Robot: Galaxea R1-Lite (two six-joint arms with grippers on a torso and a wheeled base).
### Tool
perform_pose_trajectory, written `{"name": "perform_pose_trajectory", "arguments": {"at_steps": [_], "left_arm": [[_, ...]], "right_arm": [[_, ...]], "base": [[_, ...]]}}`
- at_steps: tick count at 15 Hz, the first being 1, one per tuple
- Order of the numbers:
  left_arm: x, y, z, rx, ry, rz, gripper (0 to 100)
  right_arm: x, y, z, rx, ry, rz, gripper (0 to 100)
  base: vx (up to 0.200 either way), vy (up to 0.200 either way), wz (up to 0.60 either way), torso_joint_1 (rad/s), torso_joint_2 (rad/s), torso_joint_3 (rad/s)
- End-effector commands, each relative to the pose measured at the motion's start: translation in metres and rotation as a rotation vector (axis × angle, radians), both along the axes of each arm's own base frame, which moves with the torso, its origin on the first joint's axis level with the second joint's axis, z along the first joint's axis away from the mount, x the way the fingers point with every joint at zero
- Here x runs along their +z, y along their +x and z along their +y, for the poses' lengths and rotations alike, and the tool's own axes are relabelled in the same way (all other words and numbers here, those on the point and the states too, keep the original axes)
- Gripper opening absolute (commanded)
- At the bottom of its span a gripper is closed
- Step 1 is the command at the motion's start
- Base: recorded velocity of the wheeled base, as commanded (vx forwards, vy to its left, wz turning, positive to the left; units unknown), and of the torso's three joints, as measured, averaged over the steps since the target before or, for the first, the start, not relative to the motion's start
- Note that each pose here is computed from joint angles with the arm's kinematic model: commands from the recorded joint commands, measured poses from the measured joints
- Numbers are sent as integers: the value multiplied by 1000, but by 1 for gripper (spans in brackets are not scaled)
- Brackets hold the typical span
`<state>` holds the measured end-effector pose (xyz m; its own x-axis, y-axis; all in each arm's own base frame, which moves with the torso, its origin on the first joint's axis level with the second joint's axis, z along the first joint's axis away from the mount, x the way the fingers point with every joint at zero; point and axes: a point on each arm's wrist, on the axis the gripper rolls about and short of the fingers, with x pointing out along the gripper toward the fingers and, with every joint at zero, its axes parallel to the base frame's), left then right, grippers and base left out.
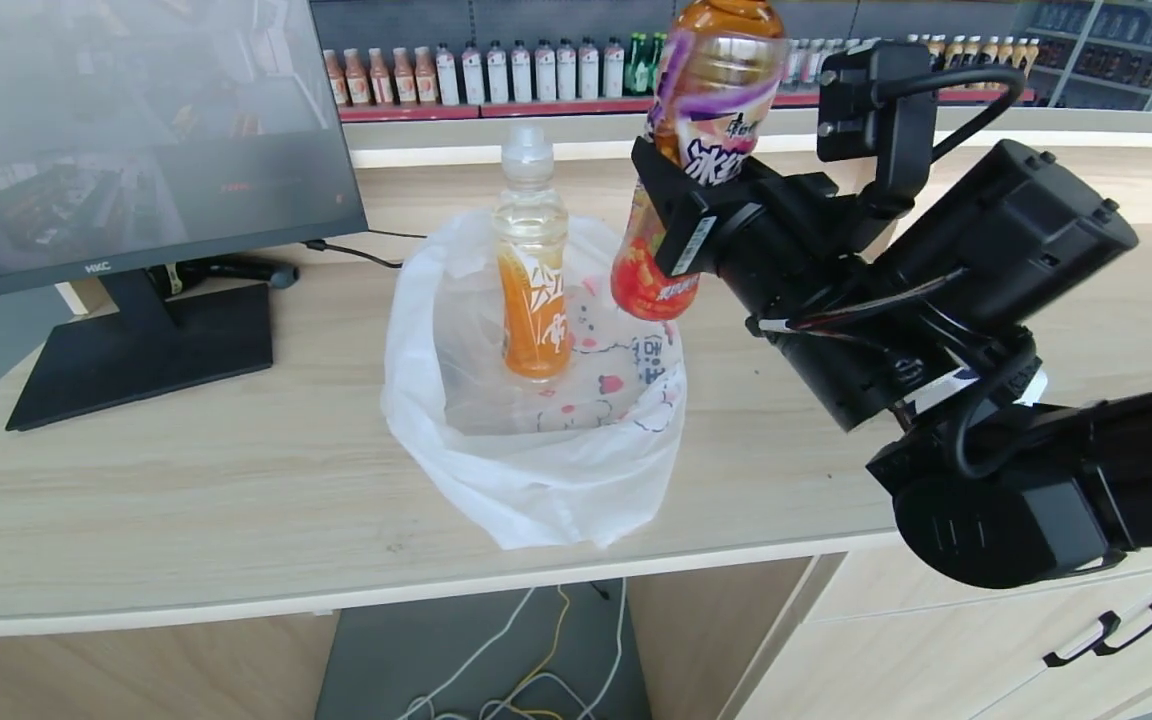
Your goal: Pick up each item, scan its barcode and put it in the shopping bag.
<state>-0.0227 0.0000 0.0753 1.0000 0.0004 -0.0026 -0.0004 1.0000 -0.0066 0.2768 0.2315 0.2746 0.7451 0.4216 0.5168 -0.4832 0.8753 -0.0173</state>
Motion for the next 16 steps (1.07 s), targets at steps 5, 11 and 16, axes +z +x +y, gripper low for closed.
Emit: {"name": "perform_pose_trajectory", "arguments": {"at_steps": [5, 11, 16], "left_arm": [[0, 0, 0, 3, -1, 1, 100], [0, 0, 0, 3, 0, 1, 100], [0, 0, 0, 3, -1, 1, 100]], "right_arm": [[-12, 6, 21, 29, -8, 10, 0], [-35, 29, 23, -5, -50, 34, 0], [-49, 40, 31, 0, -87, 36, 0]], "base": [[0, 0, 0, 0, 0, 0], [0, 0, 0, 0, 0, 0], [0, 0, 0, 0, 0, 0]]}}
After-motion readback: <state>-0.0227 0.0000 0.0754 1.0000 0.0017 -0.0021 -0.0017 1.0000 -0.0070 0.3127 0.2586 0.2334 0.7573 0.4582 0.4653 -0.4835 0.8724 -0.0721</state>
